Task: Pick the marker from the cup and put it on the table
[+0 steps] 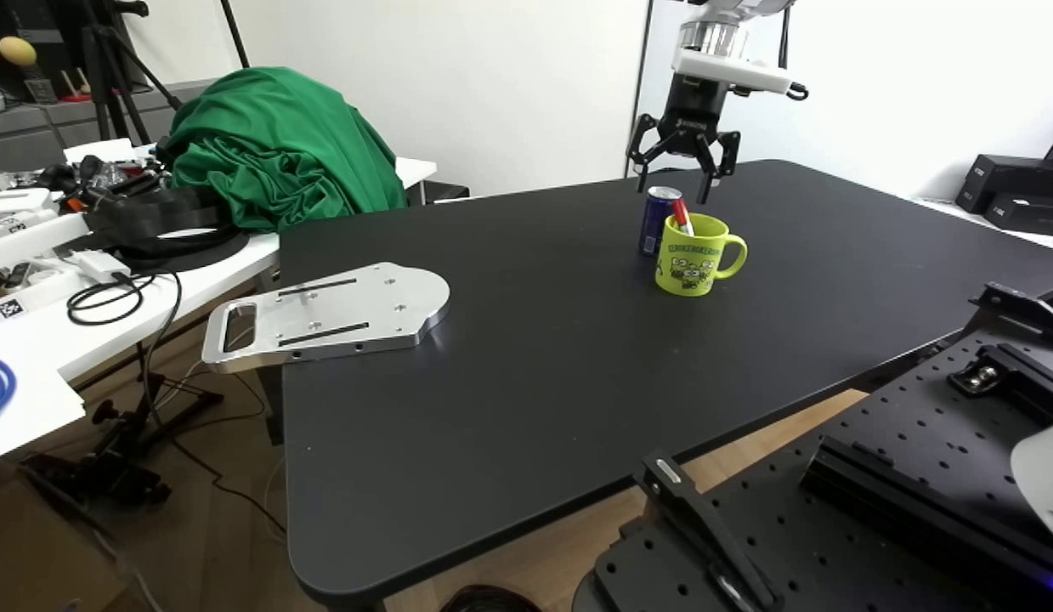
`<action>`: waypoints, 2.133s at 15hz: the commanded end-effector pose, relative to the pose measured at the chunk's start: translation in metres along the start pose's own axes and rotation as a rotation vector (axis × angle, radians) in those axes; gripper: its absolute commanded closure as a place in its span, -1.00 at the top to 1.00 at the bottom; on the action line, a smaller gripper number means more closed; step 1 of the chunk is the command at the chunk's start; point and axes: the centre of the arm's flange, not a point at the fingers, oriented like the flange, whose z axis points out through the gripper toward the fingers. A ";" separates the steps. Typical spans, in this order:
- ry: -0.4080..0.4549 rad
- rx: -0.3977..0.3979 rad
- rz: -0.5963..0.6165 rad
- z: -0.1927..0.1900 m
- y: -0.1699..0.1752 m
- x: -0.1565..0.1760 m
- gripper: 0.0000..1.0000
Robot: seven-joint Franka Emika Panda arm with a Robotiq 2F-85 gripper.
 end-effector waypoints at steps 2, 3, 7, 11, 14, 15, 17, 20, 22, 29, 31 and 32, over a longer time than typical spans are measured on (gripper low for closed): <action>-0.017 0.009 0.056 -0.002 -0.002 0.008 1.00; -0.017 0.007 0.059 -0.002 -0.002 0.009 1.00; -0.016 0.004 0.072 0.000 0.000 0.011 1.00; -0.016 0.000 0.080 0.004 0.002 0.014 0.46; -0.018 -0.003 0.083 0.006 0.004 0.016 0.03; -0.019 -0.004 0.084 0.007 0.005 0.016 -0.10; -0.018 -0.006 0.086 0.006 0.005 0.017 -0.37; -0.015 -0.004 0.090 0.004 0.006 0.017 -0.78; -0.012 0.000 0.094 0.000 0.006 0.018 -0.89; -0.011 0.023 0.088 -0.032 -0.005 0.013 -0.89; -0.003 0.032 0.077 -0.053 -0.012 0.010 -0.89; 0.003 0.038 0.070 -0.065 -0.015 0.008 -0.89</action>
